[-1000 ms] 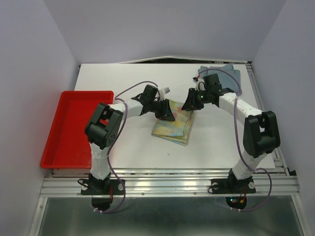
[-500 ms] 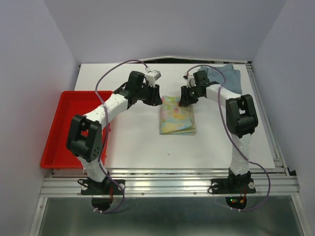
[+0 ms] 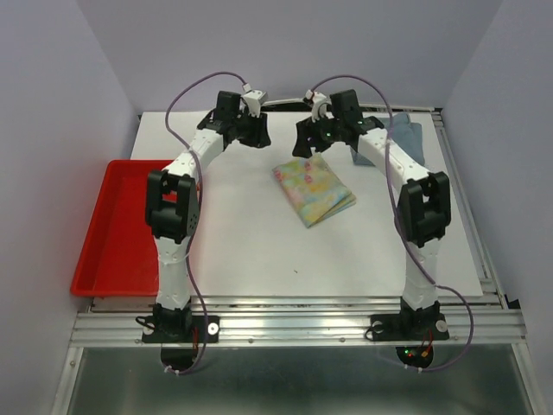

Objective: Fold and stack the skirts
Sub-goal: Neatly place the folded skirt to the corner

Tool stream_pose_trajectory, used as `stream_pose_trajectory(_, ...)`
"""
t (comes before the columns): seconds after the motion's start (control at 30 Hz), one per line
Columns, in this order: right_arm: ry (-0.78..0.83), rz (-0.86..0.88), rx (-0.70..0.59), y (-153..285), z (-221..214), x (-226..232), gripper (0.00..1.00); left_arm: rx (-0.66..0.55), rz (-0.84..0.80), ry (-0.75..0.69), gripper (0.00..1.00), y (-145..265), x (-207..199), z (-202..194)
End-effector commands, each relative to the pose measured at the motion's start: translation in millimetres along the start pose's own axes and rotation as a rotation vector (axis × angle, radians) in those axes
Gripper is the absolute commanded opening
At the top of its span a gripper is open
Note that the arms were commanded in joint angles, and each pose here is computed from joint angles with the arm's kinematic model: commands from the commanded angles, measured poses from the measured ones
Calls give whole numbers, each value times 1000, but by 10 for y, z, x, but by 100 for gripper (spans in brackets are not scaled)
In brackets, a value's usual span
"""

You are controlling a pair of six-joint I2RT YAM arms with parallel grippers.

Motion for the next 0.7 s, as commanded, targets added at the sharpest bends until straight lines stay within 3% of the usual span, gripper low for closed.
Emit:
stream_pose_trajectory(0.0, 3, -45, -136, 719, 421, 310, 79, 48, -130, 38, 47, -289, -84, -36)
stream_pose_trajectory(0.07, -76, -13, -116, 811, 274, 400, 77, 55, -195, 53, 45, -421, -104, -50)
stream_pose_trajectory(0.2, -201, 109, -40, 881, -197, 686, 63, 27, -345, 98, 43, -487, -249, -94)
stream_pose_trajectory(0.37, -332, 169, 87, 727, -848, 774, 54, -69, -226, 211, 42, -622, -19, -125)
stream_pose_trajectory(0.43, -341, 159, 103, 704, -939, 763, 54, -85, -188, 238, 43, -639, 52, -180)
stream_pose_trajectory(0.57, -382, 103, 83, 827, -947, 664, 55, 4, -162, 280, 40, -798, 104, -543)
stream_pose_trajectory(0.67, -446, 30, 66, 968, -992, 534, 63, 70, -154, 303, 35, -813, 103, -799)
Point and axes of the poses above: each gripper's point midway between its finger pads, its own y axis back along the fingers, its own x axis along the line the jaws close on, z = x × y, the point moved 5 cm from there along y, back along the fingers, and after that the axes turned 4 degrees about y, right-handed, at the moved point
